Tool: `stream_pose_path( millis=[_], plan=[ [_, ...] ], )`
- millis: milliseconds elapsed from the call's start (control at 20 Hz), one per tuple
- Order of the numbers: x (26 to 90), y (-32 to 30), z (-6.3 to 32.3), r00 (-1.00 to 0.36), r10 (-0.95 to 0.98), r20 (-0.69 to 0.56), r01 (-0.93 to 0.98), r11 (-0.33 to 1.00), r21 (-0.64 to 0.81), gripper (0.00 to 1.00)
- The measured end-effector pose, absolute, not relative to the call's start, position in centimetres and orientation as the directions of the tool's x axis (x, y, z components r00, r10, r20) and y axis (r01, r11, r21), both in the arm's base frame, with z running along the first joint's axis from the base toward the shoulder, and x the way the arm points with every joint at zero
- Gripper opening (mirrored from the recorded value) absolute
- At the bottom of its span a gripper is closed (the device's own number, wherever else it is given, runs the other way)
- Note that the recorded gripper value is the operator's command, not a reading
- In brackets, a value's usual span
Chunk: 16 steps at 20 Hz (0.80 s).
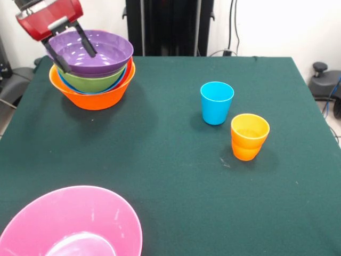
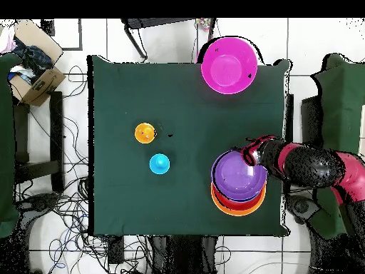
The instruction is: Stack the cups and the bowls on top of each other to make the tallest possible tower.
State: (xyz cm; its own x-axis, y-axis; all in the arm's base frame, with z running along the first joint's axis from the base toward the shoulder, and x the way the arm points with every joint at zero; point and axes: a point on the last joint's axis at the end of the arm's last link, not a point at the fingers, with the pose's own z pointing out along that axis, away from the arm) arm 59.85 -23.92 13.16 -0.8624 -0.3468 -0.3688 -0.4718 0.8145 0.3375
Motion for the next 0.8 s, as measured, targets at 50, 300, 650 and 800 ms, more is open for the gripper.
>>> stream_pose_path(
  millis=[50, 300, 650, 800],
  plan=[
    [60.3, -23.7, 13.9, -0.861, -0.354, -0.365, -0.477, 0.813, 0.335, 1.0],
    [62.6, -22.9, 16.8, -0.859, -0.384, -0.338, -0.491, 0.805, 0.332, 1.0],
    [67.5, -21.1, 20.5, -0.843, -0.416, -0.339, -0.515, 0.806, 0.292, 1.0],
    [69.1, -20.4, 20.8, -0.837, -0.418, -0.354, -0.521, 0.806, 0.28, 1.0]
  ],
)
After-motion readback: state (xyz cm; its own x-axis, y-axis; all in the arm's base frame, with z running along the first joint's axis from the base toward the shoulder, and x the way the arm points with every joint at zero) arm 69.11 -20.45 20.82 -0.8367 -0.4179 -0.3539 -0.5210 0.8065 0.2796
